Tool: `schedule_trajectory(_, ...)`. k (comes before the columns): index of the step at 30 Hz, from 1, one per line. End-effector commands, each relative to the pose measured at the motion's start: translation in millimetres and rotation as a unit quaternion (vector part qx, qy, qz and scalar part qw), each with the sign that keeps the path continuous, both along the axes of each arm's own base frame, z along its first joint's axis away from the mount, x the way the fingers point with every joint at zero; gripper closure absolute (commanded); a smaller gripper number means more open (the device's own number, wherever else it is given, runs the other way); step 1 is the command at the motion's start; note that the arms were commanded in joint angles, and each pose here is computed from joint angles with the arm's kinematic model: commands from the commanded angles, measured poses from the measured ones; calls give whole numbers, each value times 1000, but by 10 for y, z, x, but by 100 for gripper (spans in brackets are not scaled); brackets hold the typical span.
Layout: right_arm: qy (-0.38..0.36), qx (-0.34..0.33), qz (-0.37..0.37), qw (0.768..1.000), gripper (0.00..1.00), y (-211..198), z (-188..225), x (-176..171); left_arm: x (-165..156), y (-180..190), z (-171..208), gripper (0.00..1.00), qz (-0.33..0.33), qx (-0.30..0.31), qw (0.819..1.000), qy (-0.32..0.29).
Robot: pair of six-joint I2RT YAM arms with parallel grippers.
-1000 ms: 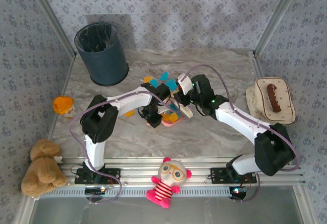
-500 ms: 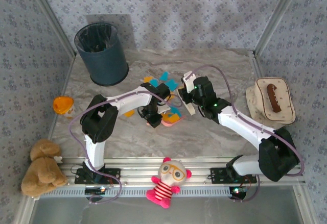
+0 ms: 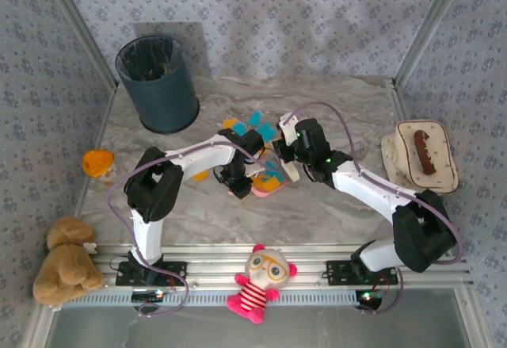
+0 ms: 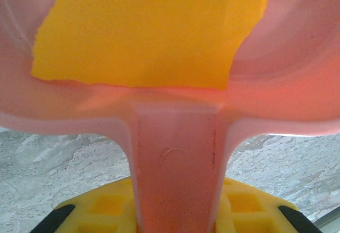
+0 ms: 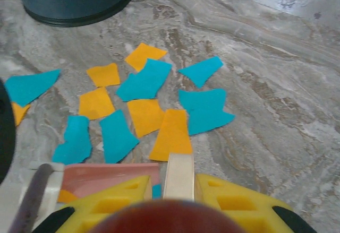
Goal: Sweep away the paper scraps from the table
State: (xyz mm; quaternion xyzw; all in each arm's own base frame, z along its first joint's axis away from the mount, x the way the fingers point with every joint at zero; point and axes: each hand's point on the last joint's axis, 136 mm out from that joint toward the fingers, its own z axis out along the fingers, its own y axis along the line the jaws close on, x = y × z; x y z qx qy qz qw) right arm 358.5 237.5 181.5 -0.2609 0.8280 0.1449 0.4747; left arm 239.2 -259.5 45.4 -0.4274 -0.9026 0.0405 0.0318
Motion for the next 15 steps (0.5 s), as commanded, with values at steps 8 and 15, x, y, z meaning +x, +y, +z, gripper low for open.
schedule_trajectory(8, -51, 31, -57, 997, 100, -210, 384, 36, 5, -83, 239, 100, -11, -45, 999, -26)
schedule_trajectory(15, -105, 60, -163, 979, 100, -722, 650, 31, 53, -82, 457, 100, -15, -71, 995, -65)
